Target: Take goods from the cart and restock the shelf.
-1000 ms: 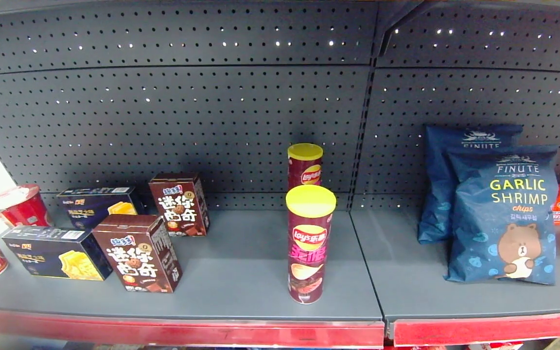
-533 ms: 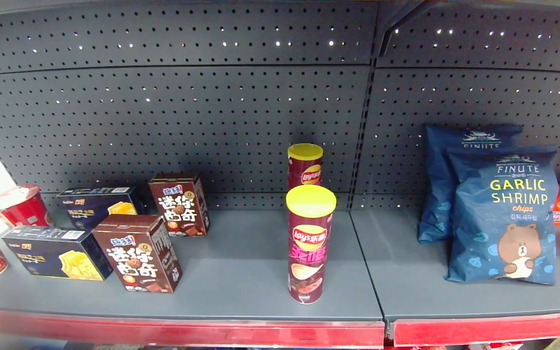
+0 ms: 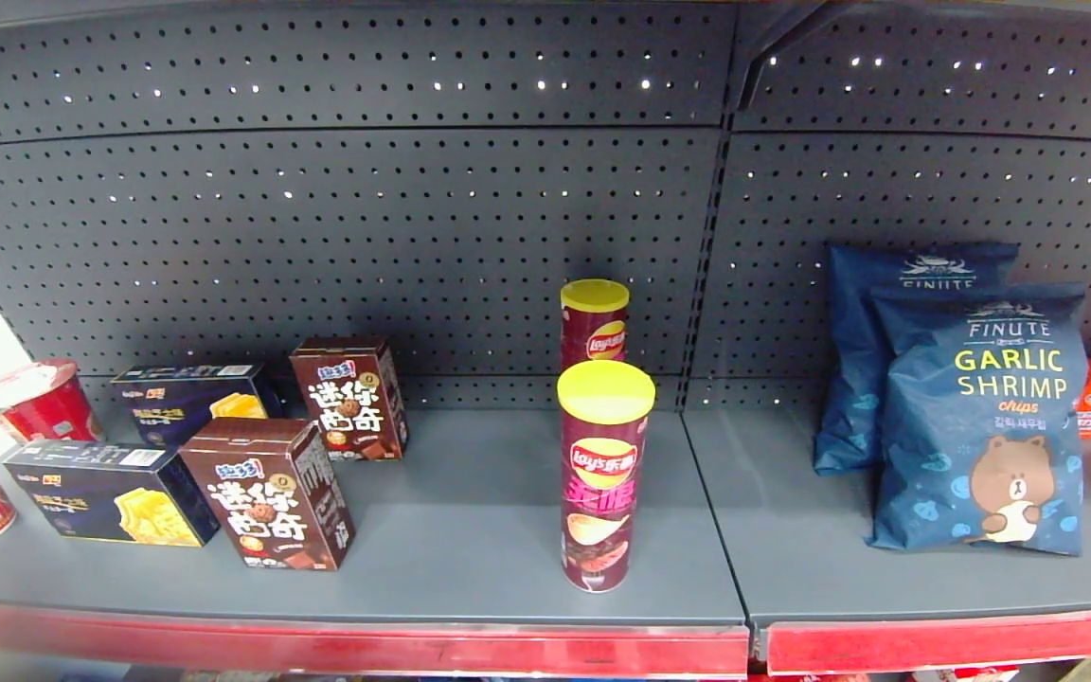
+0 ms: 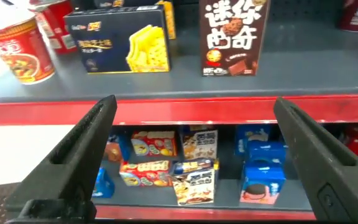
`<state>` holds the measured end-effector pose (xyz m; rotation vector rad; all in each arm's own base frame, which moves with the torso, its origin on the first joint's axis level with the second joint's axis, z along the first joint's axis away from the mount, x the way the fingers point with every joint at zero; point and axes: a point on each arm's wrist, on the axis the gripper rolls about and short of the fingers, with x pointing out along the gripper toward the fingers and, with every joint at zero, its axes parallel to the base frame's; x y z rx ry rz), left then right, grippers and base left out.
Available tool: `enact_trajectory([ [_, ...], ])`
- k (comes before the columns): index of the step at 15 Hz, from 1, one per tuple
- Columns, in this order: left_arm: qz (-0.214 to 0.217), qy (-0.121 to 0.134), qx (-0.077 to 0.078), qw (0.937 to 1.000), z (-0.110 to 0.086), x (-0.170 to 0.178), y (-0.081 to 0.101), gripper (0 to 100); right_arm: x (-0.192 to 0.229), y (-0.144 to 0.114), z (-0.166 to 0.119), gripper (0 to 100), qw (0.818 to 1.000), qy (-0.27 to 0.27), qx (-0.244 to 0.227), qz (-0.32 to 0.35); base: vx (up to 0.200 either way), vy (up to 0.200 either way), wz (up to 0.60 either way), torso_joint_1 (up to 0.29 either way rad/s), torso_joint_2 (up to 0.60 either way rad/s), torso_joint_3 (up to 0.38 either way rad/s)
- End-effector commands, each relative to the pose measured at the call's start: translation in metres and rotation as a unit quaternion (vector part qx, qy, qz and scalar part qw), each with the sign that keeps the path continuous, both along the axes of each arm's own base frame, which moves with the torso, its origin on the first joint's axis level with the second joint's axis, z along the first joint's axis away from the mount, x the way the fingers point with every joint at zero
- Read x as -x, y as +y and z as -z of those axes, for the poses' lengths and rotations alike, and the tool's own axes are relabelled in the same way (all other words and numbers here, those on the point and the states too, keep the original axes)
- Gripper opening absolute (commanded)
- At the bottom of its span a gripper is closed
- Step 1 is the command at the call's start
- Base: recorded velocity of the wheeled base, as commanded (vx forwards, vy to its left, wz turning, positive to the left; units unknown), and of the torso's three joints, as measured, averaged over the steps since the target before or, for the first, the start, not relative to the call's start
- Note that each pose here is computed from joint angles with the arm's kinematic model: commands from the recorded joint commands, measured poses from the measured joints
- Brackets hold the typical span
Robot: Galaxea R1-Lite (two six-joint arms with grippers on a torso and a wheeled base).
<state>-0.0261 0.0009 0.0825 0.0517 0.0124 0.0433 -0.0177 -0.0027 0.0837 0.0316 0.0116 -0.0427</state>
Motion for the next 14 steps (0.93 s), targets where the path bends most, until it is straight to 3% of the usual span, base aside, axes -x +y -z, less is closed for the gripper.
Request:
enact_trajectory([
  [1,0.000,0.000,0.000,1.0000,0.0000,0.0000,-0.0001,100,-0.0003,0.0001,-0.0006,100,1.000,0.001,-0.001,-0.002,0.000,0.000,0.00,0.000,0.00,0.000],
  [14,0.004,0.000,0.000,1.0000,0.0000,0.0000,-0.0002,100,-0.0006,0.0001,-0.0001,100,1.000,0.002,-0.001,-0.001,0.000,0.000,0.00,0.000,0.00,0.000],
])
